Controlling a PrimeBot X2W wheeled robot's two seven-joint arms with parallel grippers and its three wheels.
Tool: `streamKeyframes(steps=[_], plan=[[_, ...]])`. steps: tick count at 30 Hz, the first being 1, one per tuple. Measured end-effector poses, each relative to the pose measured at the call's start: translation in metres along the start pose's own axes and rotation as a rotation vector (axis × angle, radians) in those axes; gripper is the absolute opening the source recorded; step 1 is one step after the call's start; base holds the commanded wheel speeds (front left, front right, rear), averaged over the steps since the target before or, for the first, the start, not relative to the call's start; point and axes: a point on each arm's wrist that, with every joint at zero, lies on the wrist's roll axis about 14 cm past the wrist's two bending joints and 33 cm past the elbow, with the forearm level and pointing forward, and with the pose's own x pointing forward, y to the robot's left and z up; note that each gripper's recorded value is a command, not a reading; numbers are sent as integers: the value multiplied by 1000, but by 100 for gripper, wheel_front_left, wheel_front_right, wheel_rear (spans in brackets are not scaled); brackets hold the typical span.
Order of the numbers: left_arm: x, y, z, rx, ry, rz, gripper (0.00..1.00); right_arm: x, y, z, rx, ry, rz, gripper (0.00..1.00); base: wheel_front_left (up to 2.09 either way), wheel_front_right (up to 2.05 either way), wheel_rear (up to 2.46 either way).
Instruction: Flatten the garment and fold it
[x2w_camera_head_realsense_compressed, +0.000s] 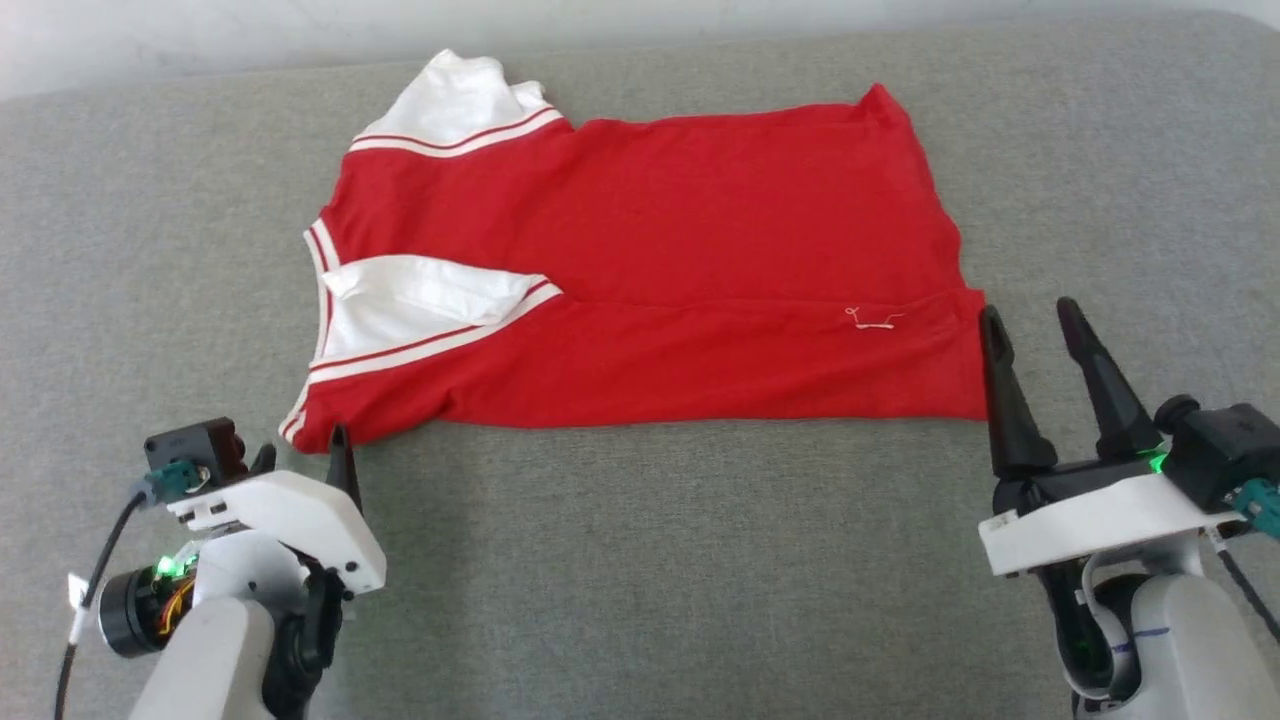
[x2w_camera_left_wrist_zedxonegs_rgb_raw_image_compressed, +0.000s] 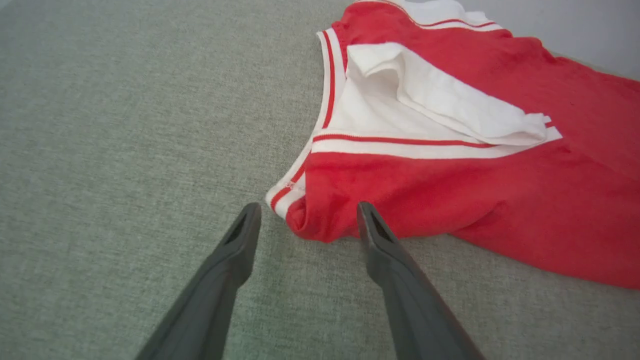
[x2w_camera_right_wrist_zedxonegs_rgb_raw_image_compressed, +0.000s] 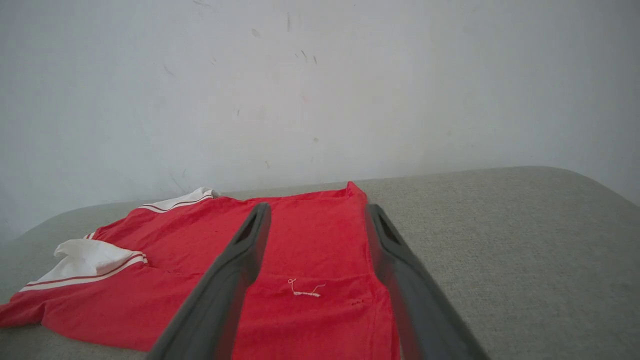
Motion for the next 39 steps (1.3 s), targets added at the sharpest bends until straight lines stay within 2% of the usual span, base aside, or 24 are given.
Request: streamKeyframes(steps=[7, 8, 9, 10, 19, 26, 31, 36, 37, 38, 39], plan=[[10, 4, -28, -8, 215, 13, 100, -7, 2, -5, 9, 17, -4, 100, 0, 0, 0], [11, 3, -29, -10, 234, 10, 78, -8, 2, -5, 9, 19, -6, 100, 0, 0, 0], [12, 2, -30, -11, 253, 5, 35, -9, 1, -6, 8, 25, -7, 100, 0, 0, 0], [13, 2, -30, -7, 262, -1, 0, -10, 1, -6, 5, 29, -8, 100, 0, 0, 0], [11, -3, -25, 0, 246, -42, 0, -12, -14, -13, -39, 76, -51, 100, 0, 0, 0], [8, -5, -28, 1, 236, -57, 0, -7, -39, -67, -13, 422, -124, 100, 0, 0, 0], [9, -7, -30, 0, 232, -68, 0, -9, -40, -105, 23, 704, -131, 100, 0, 0, 0], [12, -8, -28, 8, 214, -73, 0, -14, -38, -125, 20, 929, -127, 100, 0, 0, 0], [12, -8, -28, 9, 212, -72, 0, -14, -37, -126, 9, 962, -123, 89, 0, 0, 0], [13, -7, -28, 9, 209, -72, 0, -13, -36, -127, -2, 989, -119, 45, 0, 0, 0], [13, -8, -27, 11, 203, -77, 0, -12, -35, -126, -6, 1004, -114, 31, 0, 0, 0]])
